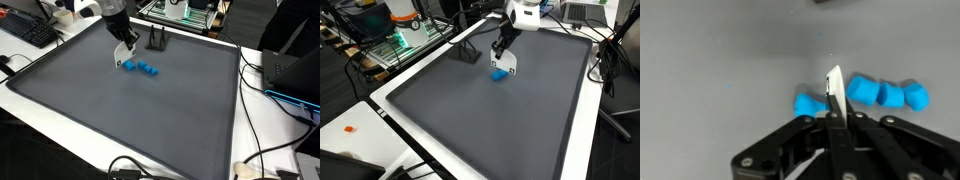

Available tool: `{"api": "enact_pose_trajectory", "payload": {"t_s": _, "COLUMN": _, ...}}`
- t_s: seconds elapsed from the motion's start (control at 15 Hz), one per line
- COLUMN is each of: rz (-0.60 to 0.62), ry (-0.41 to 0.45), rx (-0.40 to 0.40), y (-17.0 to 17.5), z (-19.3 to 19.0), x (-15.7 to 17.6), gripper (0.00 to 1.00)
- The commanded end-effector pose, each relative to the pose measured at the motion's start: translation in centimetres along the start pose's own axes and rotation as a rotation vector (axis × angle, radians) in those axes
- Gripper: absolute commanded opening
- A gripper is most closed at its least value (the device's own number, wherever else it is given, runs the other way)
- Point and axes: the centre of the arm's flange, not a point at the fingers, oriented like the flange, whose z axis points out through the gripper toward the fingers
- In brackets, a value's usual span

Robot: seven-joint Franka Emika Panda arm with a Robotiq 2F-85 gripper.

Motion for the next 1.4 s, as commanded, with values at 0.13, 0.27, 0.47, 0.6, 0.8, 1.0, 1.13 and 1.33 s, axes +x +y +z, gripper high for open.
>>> {"api": "enact_pose_trajectory", "payload": {"t_s": 0.13, "rz": 0.039, "ry": 0.008, "rx": 0.048, "y": 0.0, "z": 1.3, "x": 0.7, "gripper": 0.01}}
{"api": "enact_pose_trajectory", "payload": {"t_s": 0.27, "rz": 0.045, "ry": 0.011, "rx": 0.04, "y": 0.0, "z": 1.5, "x": 0.8, "gripper": 0.01}}
{"api": "enact_pose_trajectory", "payload": {"t_s": 0.47, "rz": 0.048, "ry": 0.009, "rx": 0.031, "y": 0.1, "z": 1.6, "x": 0.9, "gripper": 0.01}}
{"api": "enact_pose_trajectory", "payload": {"t_s": 0.6, "rz": 0.05, "ry": 0.007, "rx": 0.029, "y": 0.1, "z": 2.0, "x": 1.1, "gripper": 0.01}}
{"api": "enact_pose_trajectory", "payload": {"t_s": 0.8, "rz": 0.061, "ry": 0.005, "rx": 0.023, "y": 0.0, "z": 2.9, "x": 1.6, "gripper": 0.01}}
{"api": "enact_pose_trajectory", "payload": {"t_s": 1.0, "rz": 0.067, "ry": -0.005, "rx": 0.016, "y": -0.3, "z": 3.7, "x": 2.2, "gripper": 0.01}}
{"api": "enact_pose_trajectory", "payload": {"t_s": 1.13, "rz": 0.072, "ry": -0.007, "rx": 0.015, "y": -0.4, "z": 3.9, "x": 2.5, "gripper": 0.01}}
{"api": "enact_pose_trajectory", "payload": {"t_s": 1.33, "rz": 0.071, "ry": -0.026, "rx": 0.011, "y": -0.5, "z": 4.3, "x": 3.0, "gripper": 0.01}}
